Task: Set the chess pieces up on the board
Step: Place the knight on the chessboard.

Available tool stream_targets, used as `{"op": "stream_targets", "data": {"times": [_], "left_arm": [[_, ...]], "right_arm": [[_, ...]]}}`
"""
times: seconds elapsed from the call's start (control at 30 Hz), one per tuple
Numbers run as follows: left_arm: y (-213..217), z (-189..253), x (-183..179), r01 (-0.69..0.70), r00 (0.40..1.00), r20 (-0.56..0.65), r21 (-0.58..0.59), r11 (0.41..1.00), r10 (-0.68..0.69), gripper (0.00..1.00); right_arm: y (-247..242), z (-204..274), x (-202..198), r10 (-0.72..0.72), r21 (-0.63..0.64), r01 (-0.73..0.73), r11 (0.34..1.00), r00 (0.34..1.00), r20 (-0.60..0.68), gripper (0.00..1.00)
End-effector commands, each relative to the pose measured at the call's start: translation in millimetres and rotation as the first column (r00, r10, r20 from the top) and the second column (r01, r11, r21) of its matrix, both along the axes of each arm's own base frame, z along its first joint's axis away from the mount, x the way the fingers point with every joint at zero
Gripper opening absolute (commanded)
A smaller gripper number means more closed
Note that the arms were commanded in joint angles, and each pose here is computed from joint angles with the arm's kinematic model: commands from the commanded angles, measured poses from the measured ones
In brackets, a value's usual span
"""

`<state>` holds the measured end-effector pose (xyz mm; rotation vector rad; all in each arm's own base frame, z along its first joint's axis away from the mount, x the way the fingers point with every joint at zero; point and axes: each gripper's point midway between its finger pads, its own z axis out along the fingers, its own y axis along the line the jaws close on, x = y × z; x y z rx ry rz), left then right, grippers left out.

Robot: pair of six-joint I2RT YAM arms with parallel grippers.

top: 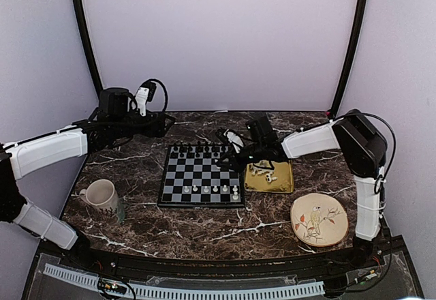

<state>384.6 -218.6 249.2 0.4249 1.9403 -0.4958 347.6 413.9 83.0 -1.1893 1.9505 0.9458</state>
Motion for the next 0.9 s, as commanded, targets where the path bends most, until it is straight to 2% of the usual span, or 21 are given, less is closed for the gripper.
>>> {"op": "stream_targets", "data": {"times": [0.0, 0.23, 0.4, 0.6, 0.73, 0.87], "left_arm": [[1, 11, 5, -0.013, 1.000, 0.019, -0.014, 1.000, 0.013, 0.84], [1, 8, 6, -0.011, 1.000, 0.012, -0.012, 1.000, 0.011, 0.84], [-1, 6, 6, -0.006, 1.000, 0.006, -0.011, 1.000, 0.006, 0.84], [-5, 2, 5, 0.022, 1.000, -0.011, -0.008, 1.000, -0.023, 0.84], [-21, -11, 2, 0.112, 0.992, -0.066, -0.008, 0.994, -0.112, 0.76], [-38, -30, 2, 0.185, 0.970, -0.152, -0.027, 0.982, -0.187, 0.68]], "right_arm": [[6, -6, 17, -0.081, 0.021, 0.080, 0.997, 0.995, 0.056, 0.06], [6, -18, 13, -0.085, 0.004, 0.085, 0.996, 0.995, 0.056, 0.19], [7, -1, 15, -0.091, 0.011, 0.091, 0.996, 0.994, 0.053, 0.27], [-6, 47, 16, -0.083, 0.042, 0.082, 0.996, 0.996, 0.042, 0.29], [-28, 77, 15, -0.073, 0.047, 0.072, 0.996, 0.997, 0.036, 0.31], [-46, 83, 9, -0.085, -0.021, 0.085, 0.996, 0.996, 0.023, 0.32]]}}
